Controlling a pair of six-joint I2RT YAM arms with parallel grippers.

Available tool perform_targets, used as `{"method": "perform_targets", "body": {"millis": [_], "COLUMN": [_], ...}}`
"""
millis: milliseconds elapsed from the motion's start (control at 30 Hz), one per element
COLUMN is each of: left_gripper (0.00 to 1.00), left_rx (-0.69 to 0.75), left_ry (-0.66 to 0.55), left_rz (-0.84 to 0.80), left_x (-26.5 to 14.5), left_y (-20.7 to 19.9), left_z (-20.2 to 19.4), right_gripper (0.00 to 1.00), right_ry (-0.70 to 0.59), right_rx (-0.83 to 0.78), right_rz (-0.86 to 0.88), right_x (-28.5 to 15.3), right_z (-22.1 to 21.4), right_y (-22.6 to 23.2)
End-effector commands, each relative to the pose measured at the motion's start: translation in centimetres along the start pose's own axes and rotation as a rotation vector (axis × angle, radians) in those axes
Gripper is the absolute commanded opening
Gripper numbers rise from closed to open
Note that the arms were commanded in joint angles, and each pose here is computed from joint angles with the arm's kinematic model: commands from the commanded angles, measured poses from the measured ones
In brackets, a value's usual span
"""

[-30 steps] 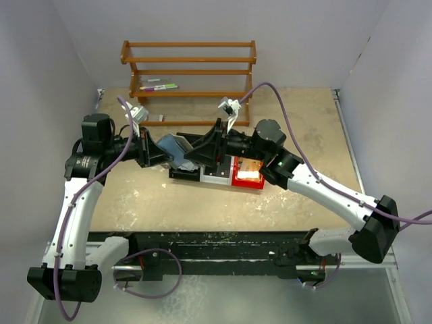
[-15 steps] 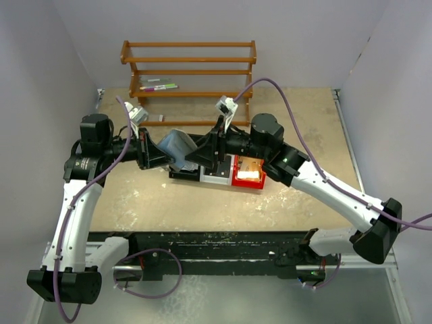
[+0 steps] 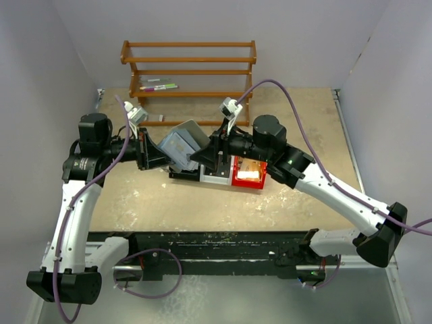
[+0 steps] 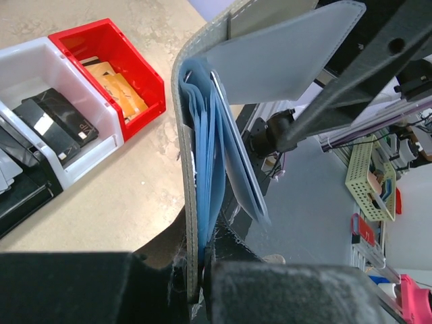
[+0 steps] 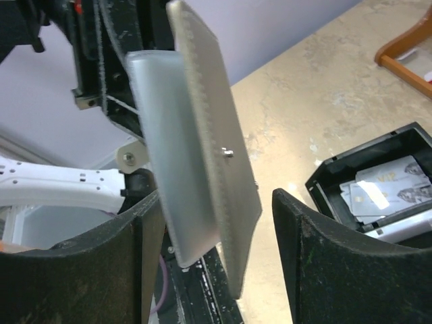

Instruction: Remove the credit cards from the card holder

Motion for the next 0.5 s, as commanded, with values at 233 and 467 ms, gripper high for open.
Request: {"method": "perform_targets", "body": {"millis": [233, 467], "left_gripper": [0.0, 0.0], "left_rx": [0.124, 0.146], "left_ry": [-0.014, -0.006], "left_rz": [-0.097, -0.123], "left_x": [-0.7, -0.8], "left_y": [-2.0, -2.0], "left_z": [0.9, 0.6], "right_gripper": [0.22, 0.0], "right_ry": [-0.154, -0.173], "right_rx": [-0.049, -0.008], "right_rz": [-0.041, 0.085], "right_x": [-0.9, -2.1], "right_z": [3.0, 3.7], "right_y": [1.0, 1.8]}}
Point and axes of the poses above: each gripper's point midway between its finger pads, its own x axis out along the fingers, its own y axis along the line the jaws close on, z = x × y, the point moved 10 cm from there along -x, back along the fingers, and after that the axes turned 2 degrees about x, right-handed, at the moved point
